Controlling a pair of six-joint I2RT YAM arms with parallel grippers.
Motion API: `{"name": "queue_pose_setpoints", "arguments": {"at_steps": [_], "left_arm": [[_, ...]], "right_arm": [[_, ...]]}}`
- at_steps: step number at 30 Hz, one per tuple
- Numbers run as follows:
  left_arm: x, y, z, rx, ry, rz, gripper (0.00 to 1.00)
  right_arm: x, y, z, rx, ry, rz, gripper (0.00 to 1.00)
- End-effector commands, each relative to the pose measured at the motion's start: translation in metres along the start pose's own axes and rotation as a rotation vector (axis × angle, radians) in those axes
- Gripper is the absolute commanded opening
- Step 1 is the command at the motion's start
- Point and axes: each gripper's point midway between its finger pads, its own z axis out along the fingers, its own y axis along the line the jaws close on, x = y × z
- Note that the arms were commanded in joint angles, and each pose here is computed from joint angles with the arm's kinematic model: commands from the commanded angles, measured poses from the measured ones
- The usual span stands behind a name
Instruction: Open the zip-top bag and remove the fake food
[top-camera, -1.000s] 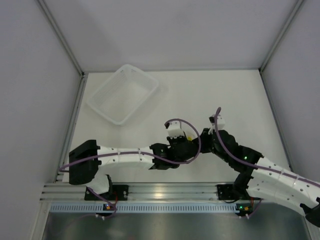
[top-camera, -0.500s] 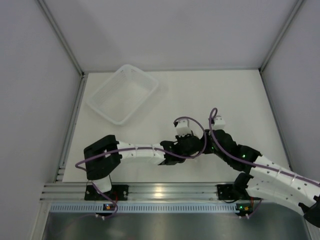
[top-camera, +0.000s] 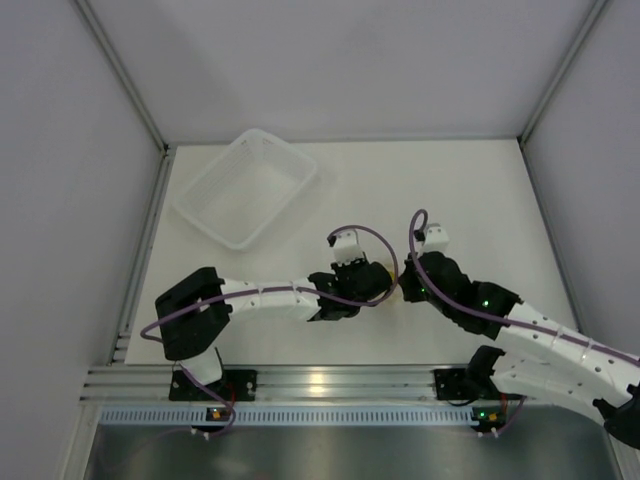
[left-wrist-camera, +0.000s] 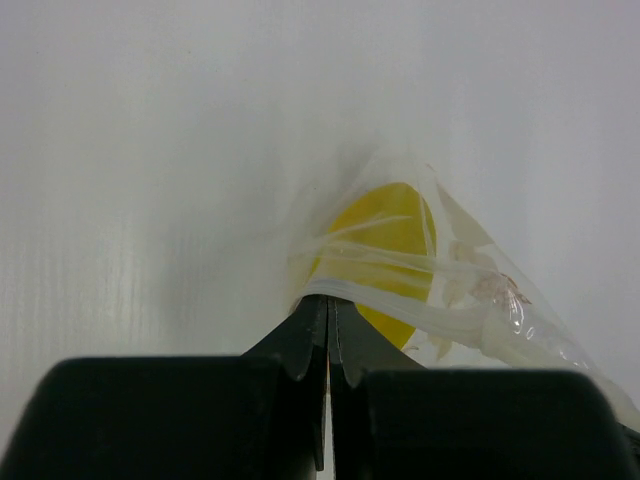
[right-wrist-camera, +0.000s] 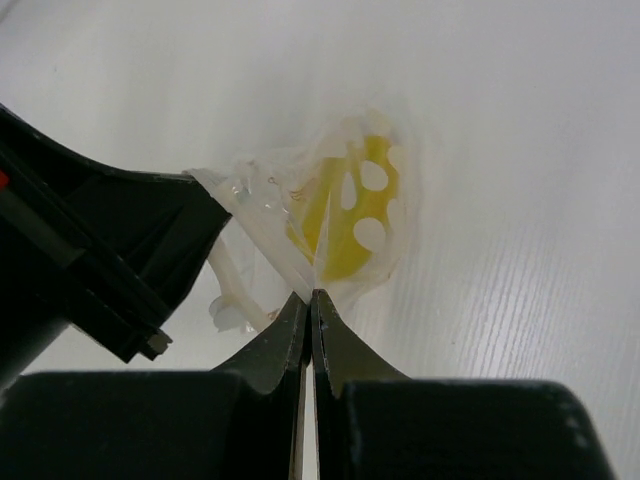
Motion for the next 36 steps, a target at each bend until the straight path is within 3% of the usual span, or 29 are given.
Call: {"name": "queue_pose_setpoints", "arguments": {"at_steps": [1,7,15,19,24,29,36], "left_arm": [[-0.013,0.040,0.004,-0.119,-0.040,0.056,0.00],[-0.027,0.065,0.004,-0.198,-0.054,0.065,0.00],[-0.057,0.061,-0.022,-0.165,-0.069,0.138,0.00],[-0.078,0.068,-0.033,-0.181,-0.070,0.162,0.00],[-0.073,0.068,-0.044,-0.129,-0.003,0.205,0.00],[-0.063,0.051,-0.055,-0.027,0.092,0.206,0.00],[-0.076,0.008,-0.092,0.133,0.088,0.161,0.00]], "right_arm": [[-0.009,-0.011,-0.007,0.067,-0.006,-0.059,0.00],[-0.002,-0.020,-0.006,0.102,0.013,-0.081,0.00],[-0.010,0.038,-0.003,-0.177,-0.009,0.054,0.00],[-0.006,0.051,0.003,-0.209,0.021,0.113,0.00],[0.000,0.049,0.019,-0.142,0.054,0.151,0.00],[0.006,0.055,0.031,-0.093,0.091,0.118,0.00],[-0.003,0.082,0.029,-0.125,0.067,0.097,0.00]]}}
